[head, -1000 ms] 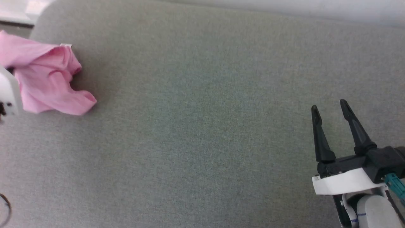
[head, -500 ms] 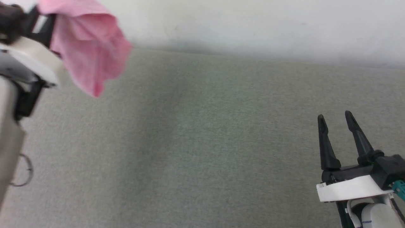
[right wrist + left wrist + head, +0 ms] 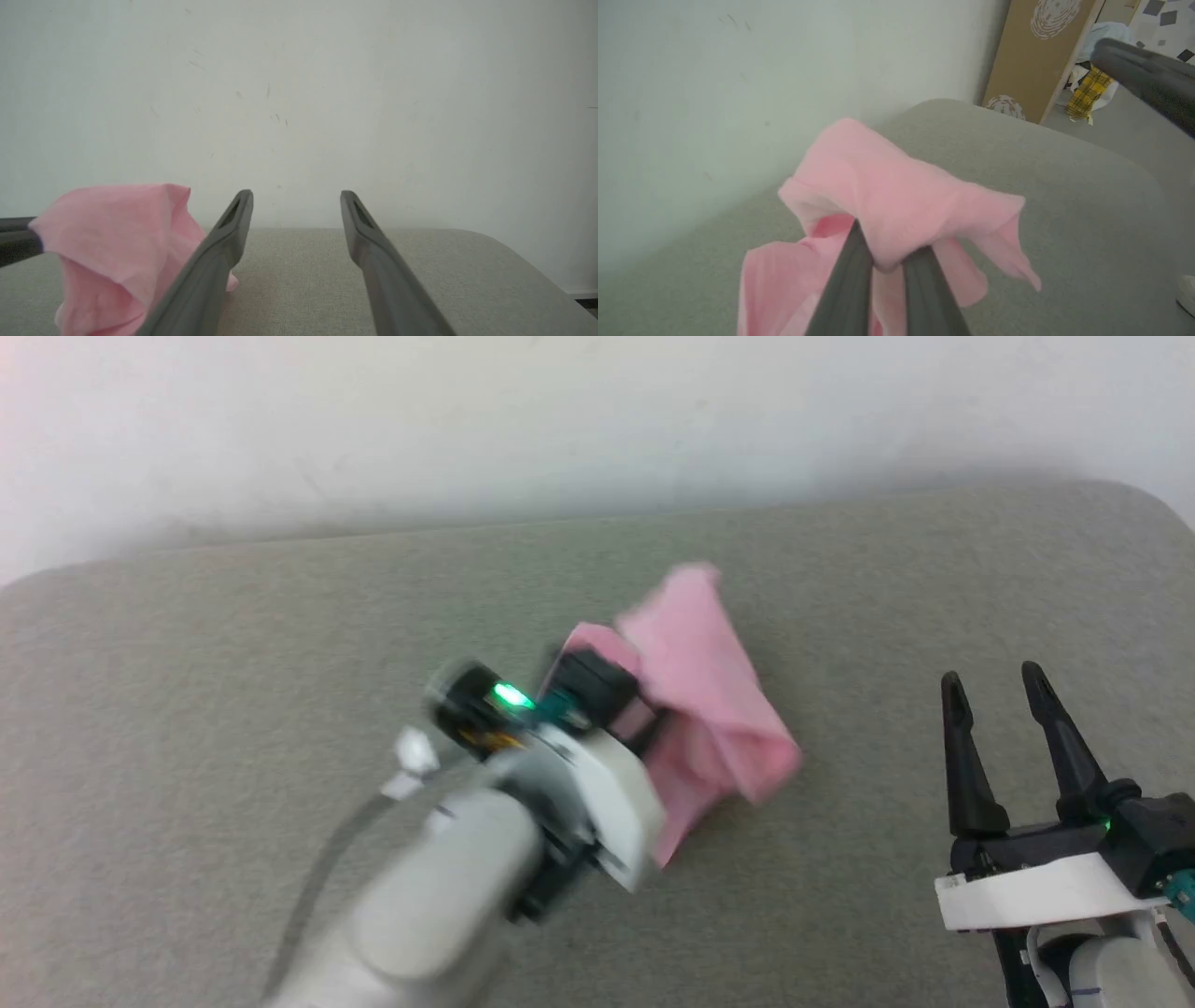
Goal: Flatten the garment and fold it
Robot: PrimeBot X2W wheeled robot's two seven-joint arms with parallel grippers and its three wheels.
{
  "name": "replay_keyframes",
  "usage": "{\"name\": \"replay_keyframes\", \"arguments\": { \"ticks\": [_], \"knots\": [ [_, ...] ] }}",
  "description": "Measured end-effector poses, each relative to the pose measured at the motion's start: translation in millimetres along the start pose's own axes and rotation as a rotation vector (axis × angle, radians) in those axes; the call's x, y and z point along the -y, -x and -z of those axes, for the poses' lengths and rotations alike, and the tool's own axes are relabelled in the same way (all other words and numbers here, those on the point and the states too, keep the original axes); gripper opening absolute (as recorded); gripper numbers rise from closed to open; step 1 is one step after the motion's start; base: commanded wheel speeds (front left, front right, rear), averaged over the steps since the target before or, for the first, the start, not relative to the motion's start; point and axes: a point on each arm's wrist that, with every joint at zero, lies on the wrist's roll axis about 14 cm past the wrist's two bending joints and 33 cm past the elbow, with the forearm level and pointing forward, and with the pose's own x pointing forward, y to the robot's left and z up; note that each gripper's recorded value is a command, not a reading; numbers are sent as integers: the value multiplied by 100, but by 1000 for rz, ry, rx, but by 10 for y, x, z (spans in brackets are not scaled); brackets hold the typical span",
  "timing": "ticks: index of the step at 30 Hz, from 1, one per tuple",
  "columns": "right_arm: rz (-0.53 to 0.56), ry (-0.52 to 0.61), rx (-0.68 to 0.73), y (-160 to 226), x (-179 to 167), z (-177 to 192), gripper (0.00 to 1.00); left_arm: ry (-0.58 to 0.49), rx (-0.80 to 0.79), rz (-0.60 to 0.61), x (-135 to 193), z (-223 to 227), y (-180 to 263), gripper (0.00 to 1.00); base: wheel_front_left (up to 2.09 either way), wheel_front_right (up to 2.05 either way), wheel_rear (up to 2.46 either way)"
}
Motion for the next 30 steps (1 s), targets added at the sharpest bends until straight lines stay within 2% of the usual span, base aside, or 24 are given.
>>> {"name": "replay_keyframes", "arguments": {
  "ticks": [1, 2, 5, 7, 9, 12, 15, 21, 27, 30],
  "knots": [
    [16, 2, -1, 23, 51, -4, 100, 26, -26, 51, 224, 114, -72, 3, 0, 0, 0],
    [28, 4, -3, 45, 91, -4, 100, 47, -55, 105, 445, 230, -123, 100, 0, 0, 0],
    [68, 12, -14, 109, 216, 7, 100, 81, -125, 252, 1023, 514, -194, 100, 0, 0, 0],
    [89, 19, -22, 142, 285, 22, 100, 96, -139, 305, 1221, 610, -207, 100, 0, 0, 0],
    [106, 21, -33, 161, 338, 51, 100, 120, -131, 326, 1290, 640, -226, 100, 0, 0, 0],
    [108, 17, -39, 162, 342, 72, 100, 132, -86, 303, 1217, 582, -249, 100, 0, 0, 0],
    [99, 12, -41, 152, 315, 86, 100, 119, -21, 231, 958, 454, -270, 100, 0, 0, 0],
    [48, -4, -43, 130, 147, 111, 100, 26, 111, -41, 2, 135, -41, 100, 0, 0, 0],
    [-34, -31, -38, 83, -128, 117, 100, -68, 191, -368, -886, -91, 674, 100, 0, 0, 0],
    [-68, -42, -34, 65, -245, 108, 100, -70, 184, -519, -1126, -4, 1155, 100, 0, 0, 0]
  ]
}}
